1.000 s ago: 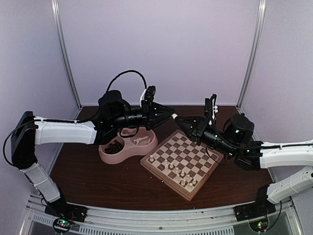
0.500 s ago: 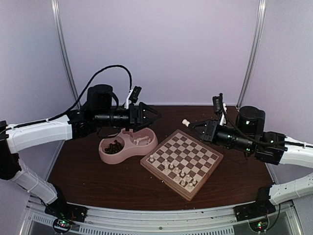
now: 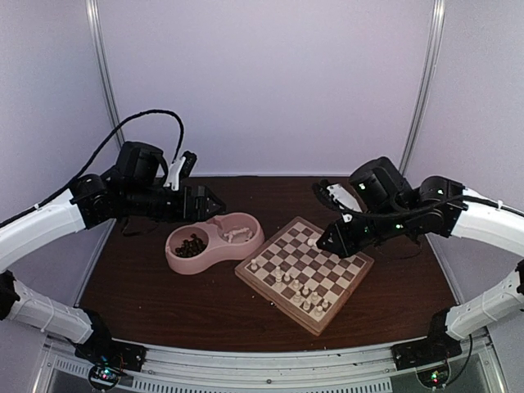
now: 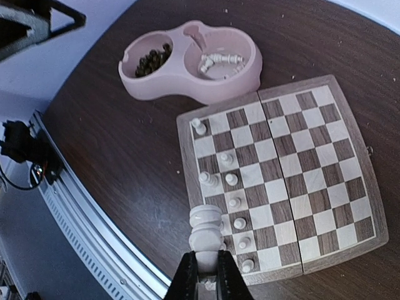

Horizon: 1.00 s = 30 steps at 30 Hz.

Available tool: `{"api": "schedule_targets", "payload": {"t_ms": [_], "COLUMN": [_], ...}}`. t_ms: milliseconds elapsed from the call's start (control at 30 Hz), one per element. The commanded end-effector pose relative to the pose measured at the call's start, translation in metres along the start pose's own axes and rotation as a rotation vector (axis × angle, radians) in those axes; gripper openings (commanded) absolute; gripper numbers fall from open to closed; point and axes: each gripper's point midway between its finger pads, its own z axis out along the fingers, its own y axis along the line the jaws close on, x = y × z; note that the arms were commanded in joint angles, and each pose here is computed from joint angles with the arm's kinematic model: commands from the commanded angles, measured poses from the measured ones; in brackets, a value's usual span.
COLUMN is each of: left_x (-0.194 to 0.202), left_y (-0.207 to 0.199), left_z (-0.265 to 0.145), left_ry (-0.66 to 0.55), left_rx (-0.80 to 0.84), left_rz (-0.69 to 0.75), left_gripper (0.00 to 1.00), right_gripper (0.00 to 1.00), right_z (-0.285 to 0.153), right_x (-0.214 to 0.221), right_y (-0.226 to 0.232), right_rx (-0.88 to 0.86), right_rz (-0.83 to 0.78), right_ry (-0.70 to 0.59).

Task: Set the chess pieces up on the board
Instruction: Place the knight on b1.

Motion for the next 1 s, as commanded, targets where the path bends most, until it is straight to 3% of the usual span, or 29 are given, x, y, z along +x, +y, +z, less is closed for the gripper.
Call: {"api": "schedule_targets", "payload": {"t_ms": [0, 467, 967], "left_x": [0.0, 0.005, 0.009], "left_y": [0.024, 0.036, 0.037], "left_z": [-0.015, -0.019, -0.025], "left_ry": [-0.032, 0.0, 0.006], "left_rx": [-0.116, -0.182, -0.186], "left_rz": [0.051, 0.102, 0.123], "left_gripper": [0.98, 0.98, 0.98], "right_gripper": [0.0, 0.0, 0.0], "right_z": [0.005, 0.047, 0.112], "right_x": [0.026, 0.04, 0.015], "right_y": [0.001, 0.027, 0.054], "right_rx": [0.0, -0.004, 0.061], "right_rz": [-0.063, -0.144, -0.206], "right_ry": [0.17, 0.348, 0.442]}}
